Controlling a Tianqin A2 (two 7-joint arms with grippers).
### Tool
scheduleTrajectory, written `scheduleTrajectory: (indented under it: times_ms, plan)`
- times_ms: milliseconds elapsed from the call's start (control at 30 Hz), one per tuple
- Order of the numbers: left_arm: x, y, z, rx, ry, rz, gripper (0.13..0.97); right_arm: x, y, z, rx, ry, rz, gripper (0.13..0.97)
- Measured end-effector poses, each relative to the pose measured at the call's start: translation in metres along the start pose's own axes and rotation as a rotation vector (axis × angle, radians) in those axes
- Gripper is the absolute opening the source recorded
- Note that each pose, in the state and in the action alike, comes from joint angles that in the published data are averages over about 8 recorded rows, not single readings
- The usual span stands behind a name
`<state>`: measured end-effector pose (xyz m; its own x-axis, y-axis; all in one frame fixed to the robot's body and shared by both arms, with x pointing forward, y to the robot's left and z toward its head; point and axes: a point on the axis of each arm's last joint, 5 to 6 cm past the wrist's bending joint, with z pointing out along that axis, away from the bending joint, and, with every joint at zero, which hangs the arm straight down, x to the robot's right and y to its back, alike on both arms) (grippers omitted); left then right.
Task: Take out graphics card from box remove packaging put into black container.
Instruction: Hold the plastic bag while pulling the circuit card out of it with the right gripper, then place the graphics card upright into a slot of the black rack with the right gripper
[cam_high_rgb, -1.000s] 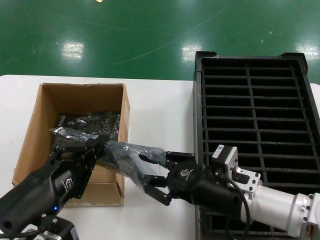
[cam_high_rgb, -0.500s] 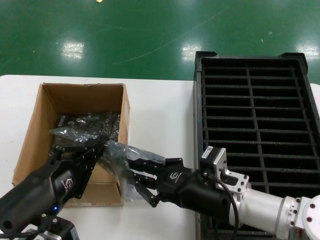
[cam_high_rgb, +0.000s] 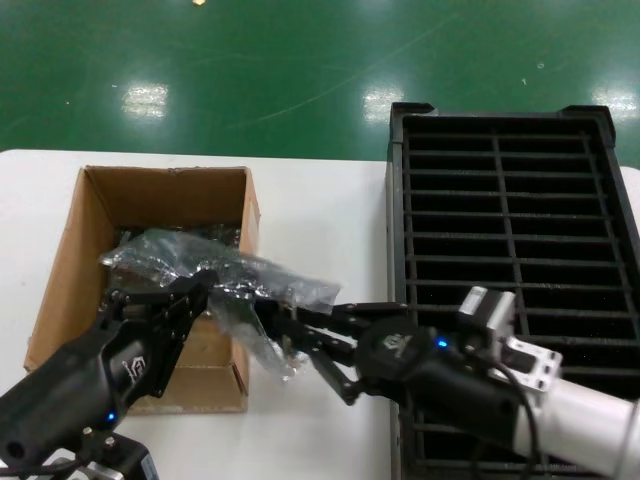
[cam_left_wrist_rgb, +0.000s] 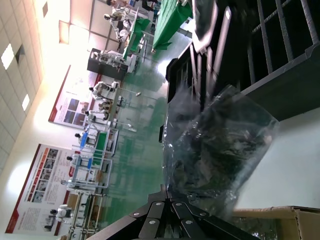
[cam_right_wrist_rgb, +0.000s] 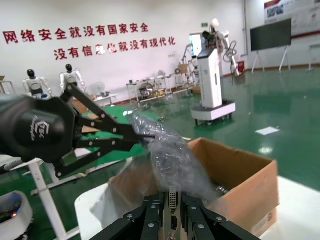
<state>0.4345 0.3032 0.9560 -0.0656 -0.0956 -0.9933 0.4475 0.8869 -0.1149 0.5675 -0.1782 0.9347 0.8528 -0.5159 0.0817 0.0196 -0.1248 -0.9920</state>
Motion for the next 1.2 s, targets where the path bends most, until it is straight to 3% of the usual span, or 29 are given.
scheduleTrajectory:
  times_ms: [300, 600, 900, 1200]
  plan:
    - [0.0000, 0.0000, 0.000, 0.000, 0.000, 0.000, 0.140, 0.000, -0.009, -0.045, 0.023, 0.027, -0.074, 0.186]
    - [0.0000, 0.0000, 0.000, 0.000, 0.000, 0.000, 0.140, 0.004, -0.020, -0.111, 0.004, 0.060, -0.141, 0.186]
    - [0.0000, 0.0000, 0.000, 0.000, 0.000, 0.000, 0.140, 0.016, -0.022, -0.172, -0.046, 0.213, -0.147, 0.186]
    - [0.0000, 0.0000, 0.000, 0.000, 0.000, 0.000, 0.140, 0.022, -0.019, -0.187, -0.067, 0.301, -0.132, 0.186]
